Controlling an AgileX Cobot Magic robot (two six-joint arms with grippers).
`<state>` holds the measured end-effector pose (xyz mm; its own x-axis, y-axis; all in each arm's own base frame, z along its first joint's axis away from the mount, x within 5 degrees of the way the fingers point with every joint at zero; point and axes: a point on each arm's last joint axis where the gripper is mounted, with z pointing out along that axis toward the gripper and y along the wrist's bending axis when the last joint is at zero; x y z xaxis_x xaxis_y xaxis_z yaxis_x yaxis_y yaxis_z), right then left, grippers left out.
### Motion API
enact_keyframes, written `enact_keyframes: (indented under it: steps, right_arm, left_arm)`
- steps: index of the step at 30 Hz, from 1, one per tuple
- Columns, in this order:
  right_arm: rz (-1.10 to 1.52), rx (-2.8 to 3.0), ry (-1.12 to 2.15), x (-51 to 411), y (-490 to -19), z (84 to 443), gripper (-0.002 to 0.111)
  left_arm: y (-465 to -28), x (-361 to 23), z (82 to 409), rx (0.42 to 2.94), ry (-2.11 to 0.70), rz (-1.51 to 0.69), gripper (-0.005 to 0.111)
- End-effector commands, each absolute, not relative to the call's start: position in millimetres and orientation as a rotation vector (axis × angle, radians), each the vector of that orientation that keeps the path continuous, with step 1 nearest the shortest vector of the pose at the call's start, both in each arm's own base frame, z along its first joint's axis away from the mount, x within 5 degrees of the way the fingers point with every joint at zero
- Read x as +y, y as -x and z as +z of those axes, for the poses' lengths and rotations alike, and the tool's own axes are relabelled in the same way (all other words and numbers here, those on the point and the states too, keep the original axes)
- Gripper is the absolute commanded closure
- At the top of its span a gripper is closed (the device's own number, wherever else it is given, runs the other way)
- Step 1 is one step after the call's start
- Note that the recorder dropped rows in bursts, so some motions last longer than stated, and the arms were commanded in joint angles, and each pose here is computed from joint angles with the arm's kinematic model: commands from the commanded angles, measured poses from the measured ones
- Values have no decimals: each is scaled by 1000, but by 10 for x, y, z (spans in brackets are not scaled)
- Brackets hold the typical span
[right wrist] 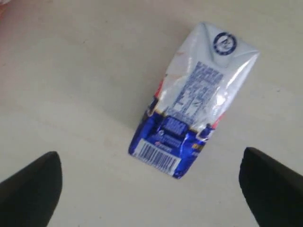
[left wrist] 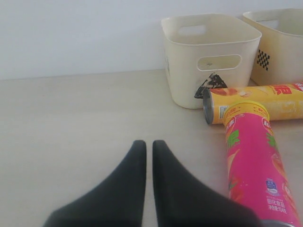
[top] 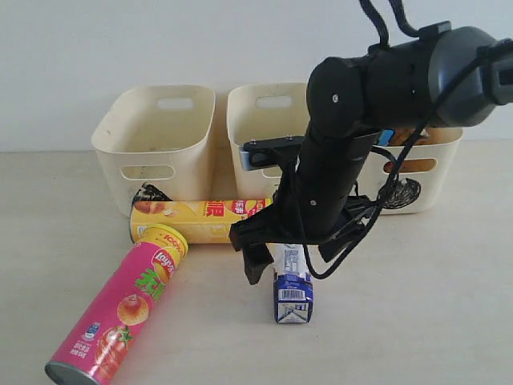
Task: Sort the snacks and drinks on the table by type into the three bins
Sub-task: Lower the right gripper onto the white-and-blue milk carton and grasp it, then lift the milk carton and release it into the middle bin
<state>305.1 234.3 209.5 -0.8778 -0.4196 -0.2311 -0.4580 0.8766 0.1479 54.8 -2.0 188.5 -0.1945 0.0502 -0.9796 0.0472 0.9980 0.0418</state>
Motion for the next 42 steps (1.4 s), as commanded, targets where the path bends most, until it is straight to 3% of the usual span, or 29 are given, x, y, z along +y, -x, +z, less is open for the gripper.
enact_keyframes:
  steps: [1, 11, 17, 29, 33, 37, 42]
  right_arm:
    - [147, 2855, 545, 2319, -3134, 1974, 18]
    - [148, 2867, 531, 2375, -3205, 1742, 18]
    - [145, 2875, 524, 2394, -3231, 1629, 36]
    - [140, 2879, 535, 2425, -3272, 1446, 38]
    - [139, 2881, 535, 2424, -3270, 1446, 59]
    - [121, 2886, 596, 2413, -3256, 1442, 106]
    - [46, 2909, 686, 2352, -3226, 1469, 109]
  left_arm:
    - [-547, -19, 1877, 1765, -56, -8, 103]
    - [-547, -19, 1877, 1765, -56, -8, 103]
    - [-547, -19, 1877, 1765, -56, -8, 103]
    - [-548, -19, 1880, 1761, -55, -8, 103]
    - [-548, -19, 1880, 1761, -55, -8, 103]
    - [-548, -19, 1880, 1761, -55, -8, 103]
    - [-548, -19, 1880, 1761, -55, -8, 103]
